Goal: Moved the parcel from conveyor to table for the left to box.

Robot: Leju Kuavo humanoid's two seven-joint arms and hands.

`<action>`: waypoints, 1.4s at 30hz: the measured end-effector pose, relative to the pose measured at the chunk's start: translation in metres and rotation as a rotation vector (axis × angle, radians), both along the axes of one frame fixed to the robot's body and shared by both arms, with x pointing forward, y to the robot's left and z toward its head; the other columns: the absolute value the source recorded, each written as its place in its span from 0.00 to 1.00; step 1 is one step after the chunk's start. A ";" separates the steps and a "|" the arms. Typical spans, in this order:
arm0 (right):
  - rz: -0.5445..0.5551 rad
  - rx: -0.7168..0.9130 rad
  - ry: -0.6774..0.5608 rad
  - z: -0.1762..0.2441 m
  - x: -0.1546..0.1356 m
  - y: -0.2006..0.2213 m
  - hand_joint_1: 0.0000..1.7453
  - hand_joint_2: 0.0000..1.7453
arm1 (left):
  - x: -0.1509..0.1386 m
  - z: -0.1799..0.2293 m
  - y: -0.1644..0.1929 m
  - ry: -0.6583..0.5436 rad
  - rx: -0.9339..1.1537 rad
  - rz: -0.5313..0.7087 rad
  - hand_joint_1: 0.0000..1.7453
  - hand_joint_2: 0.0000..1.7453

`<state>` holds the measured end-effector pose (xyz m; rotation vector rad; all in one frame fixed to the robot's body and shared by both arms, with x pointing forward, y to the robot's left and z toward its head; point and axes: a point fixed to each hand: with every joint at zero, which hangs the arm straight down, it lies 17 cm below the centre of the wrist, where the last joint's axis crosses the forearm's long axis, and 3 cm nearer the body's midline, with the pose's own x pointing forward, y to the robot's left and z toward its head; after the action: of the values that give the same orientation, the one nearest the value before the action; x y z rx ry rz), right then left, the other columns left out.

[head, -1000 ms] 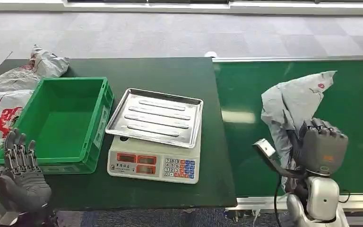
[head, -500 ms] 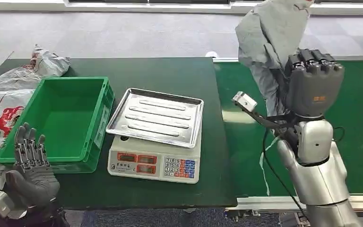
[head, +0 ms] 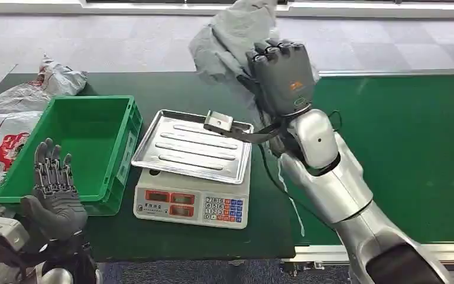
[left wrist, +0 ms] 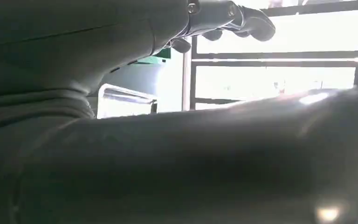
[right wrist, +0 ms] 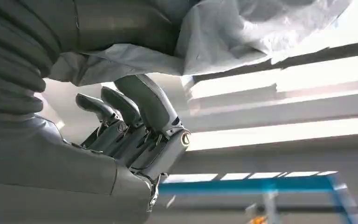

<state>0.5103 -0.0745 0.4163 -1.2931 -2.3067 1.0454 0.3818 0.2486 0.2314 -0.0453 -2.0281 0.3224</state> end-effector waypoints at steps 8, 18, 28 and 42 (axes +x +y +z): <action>0.369 0.052 0.169 -0.045 -0.056 0.118 1.00 1.00 | 0.011 0.009 0.008 -0.033 -0.056 0.010 0.00 0.00; 0.404 0.029 0.388 -0.105 -0.064 0.168 0.00 1.00 | -0.002 0.013 0.049 -0.056 -0.063 0.128 0.00 0.00; 0.251 -0.016 0.518 -0.174 -0.042 0.149 0.00 1.00 | -0.008 0.008 0.048 -0.031 -0.002 0.138 0.00 0.00; -0.071 -0.288 0.527 -0.223 -0.022 0.121 0.00 0.00 | -0.002 0.012 0.040 -0.002 0.069 0.127 0.00 0.00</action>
<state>0.4885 0.0470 0.1936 -1.0199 -1.7525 1.5203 0.3801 0.2883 0.2435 0.1267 -2.0467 0.3320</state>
